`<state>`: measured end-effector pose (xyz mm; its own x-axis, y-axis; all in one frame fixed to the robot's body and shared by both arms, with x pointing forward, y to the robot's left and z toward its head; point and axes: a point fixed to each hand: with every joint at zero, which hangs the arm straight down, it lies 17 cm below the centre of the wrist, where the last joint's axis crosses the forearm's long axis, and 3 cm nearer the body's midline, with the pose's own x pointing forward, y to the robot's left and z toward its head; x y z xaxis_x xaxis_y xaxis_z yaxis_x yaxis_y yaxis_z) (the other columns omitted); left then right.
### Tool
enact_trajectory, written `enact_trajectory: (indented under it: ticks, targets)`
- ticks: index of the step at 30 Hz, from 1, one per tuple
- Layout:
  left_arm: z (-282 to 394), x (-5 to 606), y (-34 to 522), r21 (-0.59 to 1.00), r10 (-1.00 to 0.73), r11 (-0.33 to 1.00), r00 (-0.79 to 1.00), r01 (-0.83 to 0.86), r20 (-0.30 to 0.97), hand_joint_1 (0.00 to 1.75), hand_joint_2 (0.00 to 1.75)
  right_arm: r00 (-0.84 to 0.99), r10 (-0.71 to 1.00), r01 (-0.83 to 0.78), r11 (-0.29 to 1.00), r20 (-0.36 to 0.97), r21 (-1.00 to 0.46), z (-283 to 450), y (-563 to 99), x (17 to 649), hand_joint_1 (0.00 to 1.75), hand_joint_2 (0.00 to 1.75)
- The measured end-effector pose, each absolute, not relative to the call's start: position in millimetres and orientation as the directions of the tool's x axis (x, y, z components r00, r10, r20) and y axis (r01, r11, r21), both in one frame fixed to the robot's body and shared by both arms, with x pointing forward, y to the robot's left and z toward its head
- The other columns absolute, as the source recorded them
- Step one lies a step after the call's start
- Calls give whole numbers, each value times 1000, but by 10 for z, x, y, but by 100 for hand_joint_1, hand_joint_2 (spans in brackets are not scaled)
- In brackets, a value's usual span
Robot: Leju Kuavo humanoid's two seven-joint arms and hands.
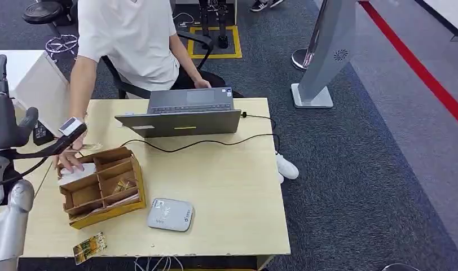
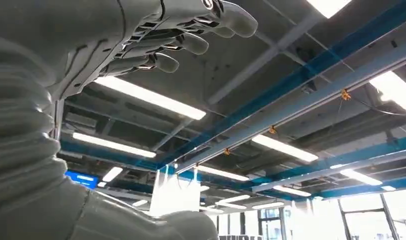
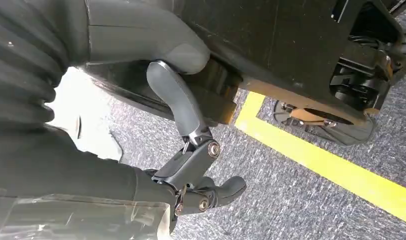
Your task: Pass the card to the sensor for recognition and then transmit it.
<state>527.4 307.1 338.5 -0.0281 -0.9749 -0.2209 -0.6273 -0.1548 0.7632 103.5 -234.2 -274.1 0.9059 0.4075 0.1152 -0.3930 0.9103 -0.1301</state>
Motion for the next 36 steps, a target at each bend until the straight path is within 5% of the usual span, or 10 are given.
enact_trajectory:
  ticks: [13,20,25,36]
  targets:
    - [3361,5246,3241,770,-982,-155,12,-619,-188,0,175,910,399,-385,914,115,-128,-2739,-2340,1040,0,175]
    - [2720,4099,6039,768,-918,192,164,-611,360,0,175,931,346,-335,936,113,-104,-2747,-2332,992,0,175]
    - [2116,2876,7552,618,-604,295,360,-729,712,0,175,937,330,-320,942,114,-102,-2749,-2337,988,0,175]
    - [1085,1537,8260,364,-131,234,342,-902,931,0,175,943,311,-301,949,117,-96,-2751,-2329,974,0,175]
